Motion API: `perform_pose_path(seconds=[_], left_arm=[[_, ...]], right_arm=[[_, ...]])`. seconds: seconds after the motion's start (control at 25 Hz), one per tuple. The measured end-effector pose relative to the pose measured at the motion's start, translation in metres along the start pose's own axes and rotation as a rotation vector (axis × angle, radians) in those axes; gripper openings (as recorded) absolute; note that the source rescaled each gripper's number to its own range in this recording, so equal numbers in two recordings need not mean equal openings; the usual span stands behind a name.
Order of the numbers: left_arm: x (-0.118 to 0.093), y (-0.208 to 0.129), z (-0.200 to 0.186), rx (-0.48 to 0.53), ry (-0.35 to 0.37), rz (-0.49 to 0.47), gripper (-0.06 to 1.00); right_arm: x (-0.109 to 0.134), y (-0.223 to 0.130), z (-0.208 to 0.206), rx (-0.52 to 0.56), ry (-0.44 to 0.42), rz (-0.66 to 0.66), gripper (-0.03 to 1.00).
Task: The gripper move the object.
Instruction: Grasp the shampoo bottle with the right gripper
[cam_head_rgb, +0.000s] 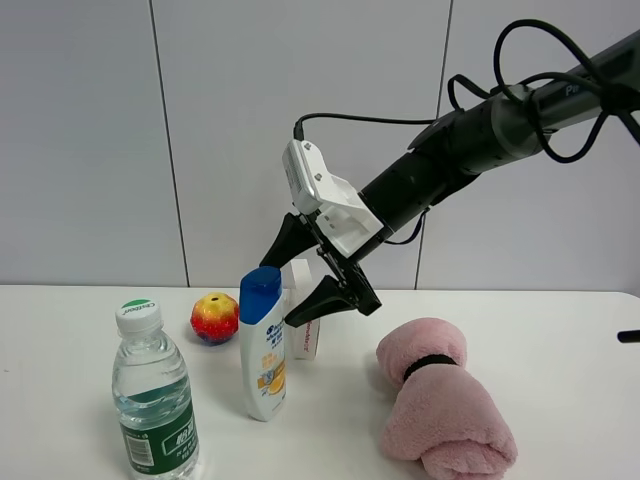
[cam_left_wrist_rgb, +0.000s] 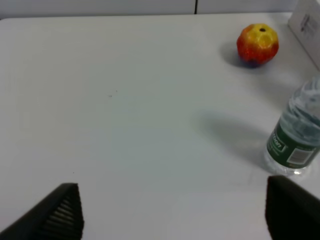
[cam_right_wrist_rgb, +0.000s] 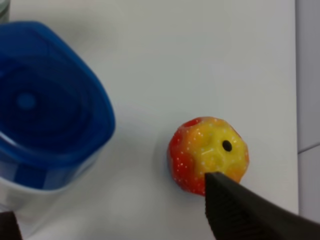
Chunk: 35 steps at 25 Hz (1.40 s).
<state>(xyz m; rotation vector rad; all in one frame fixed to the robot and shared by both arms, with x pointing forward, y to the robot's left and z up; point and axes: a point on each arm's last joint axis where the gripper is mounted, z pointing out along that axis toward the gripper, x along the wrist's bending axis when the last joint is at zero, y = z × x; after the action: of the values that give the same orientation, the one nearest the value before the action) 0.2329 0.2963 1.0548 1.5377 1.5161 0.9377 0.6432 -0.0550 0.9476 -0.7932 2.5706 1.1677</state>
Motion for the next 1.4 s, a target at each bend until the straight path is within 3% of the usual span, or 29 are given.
perform_pose_path(seconds=[0.4,1.4], left_arm=[[0.000,0.000,0.000,0.000,0.000,0.000,1.00],[0.000,0.000,0.000,0.000,0.000,0.000,1.00]], right_arm=[[0.010,0.010,-0.001,-0.099,0.117,0.131,0.76],[0.025,0.001,0.038,-0.145,0.202,0.190,0.76]])
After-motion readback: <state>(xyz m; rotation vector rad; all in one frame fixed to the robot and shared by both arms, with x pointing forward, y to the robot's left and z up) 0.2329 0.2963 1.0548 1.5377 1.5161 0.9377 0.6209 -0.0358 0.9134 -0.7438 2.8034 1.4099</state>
